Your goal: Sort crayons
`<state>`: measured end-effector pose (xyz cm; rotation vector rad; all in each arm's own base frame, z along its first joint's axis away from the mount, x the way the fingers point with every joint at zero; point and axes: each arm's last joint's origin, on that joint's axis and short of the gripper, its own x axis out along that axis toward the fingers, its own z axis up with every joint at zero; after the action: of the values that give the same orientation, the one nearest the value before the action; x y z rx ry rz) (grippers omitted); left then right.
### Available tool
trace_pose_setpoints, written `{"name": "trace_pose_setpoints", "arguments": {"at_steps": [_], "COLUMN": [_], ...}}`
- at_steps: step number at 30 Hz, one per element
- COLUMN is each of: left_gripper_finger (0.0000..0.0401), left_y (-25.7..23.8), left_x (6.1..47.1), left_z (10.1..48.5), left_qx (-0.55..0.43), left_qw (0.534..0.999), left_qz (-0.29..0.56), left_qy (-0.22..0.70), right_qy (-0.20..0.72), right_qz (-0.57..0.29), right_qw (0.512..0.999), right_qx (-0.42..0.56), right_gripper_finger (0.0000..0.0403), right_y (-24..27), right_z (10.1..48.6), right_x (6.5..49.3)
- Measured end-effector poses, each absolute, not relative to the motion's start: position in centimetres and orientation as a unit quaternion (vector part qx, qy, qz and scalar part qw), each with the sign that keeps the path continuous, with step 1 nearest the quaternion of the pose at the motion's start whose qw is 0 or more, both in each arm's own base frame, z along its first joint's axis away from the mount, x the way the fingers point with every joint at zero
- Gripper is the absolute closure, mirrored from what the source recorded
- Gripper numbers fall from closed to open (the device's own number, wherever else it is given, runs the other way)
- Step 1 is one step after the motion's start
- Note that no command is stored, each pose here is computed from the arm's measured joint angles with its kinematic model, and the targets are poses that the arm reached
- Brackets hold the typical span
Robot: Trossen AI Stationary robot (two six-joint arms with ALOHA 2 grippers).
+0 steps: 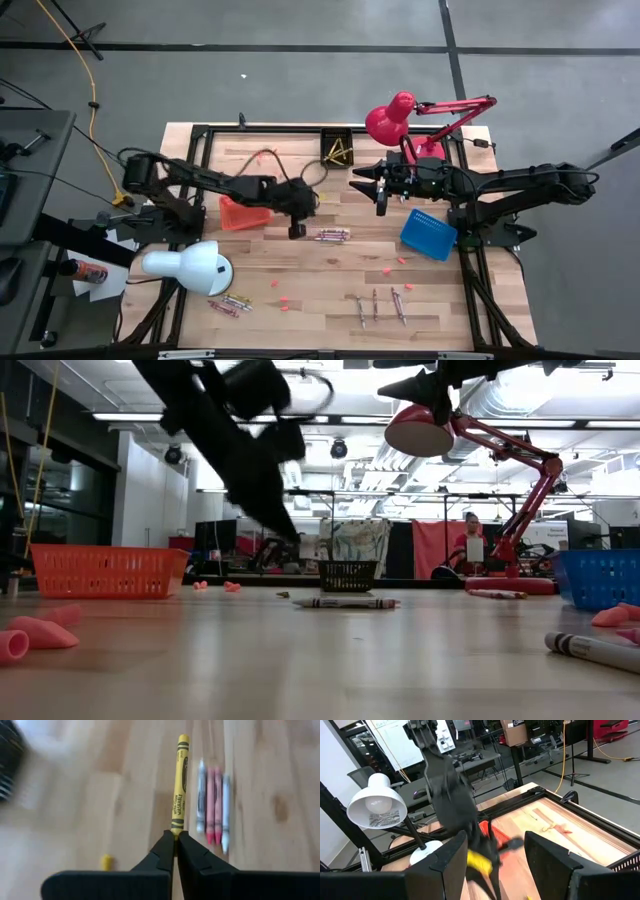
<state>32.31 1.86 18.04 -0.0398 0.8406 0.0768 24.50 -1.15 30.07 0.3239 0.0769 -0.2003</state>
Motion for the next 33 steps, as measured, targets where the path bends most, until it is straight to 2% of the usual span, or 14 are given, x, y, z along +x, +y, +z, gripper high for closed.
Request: {"name": "trace_pose_setpoints", "arguments": {"at_steps": [3, 9, 15, 27, 33], "left_gripper_finger": [0.0401, 0.0401, 0.0401, 0.0401, 0.0401], "left_y": [2.5, 3.1, 3.0, 2.2, 3.4], "left_x": [30.8, 27.2, 24.4, 25.5, 27.2], "left_z": [21.1, 28.2, 32.1, 32.5, 30.4], "left_qx": [-0.015, -0.02, -0.032, -0.033, -0.055], "left_qw": [0.924, 0.958, 0.971, 0.979, 0.96], "left_qz": [0.063, 0.143, 0.181, 0.174, 0.237], "left_qy": [0.377, 0.246, 0.152, 0.106, 0.139], "right_qy": [0.037, 0.029, 0.024, 0.023, 0.02], "right_qz": [-0.099, -0.098, -0.097, -0.088, -0.088], "right_qw": [0.981, 0.981, 0.982, 0.982, 0.982], "right_qx": [0.161, 0.163, 0.162, 0.163, 0.165], "right_gripper_finger": [0.0213, 0.0213, 0.0213, 0.0213, 0.0213], "right_y": [-1.2, -1.2, -1.1, -1.1, -1.1], "right_z": [30.1, 30.2, 30.4, 30.4, 30.4], "right_x": [24.5, 24.5, 24.5, 24.5, 24.5]}}
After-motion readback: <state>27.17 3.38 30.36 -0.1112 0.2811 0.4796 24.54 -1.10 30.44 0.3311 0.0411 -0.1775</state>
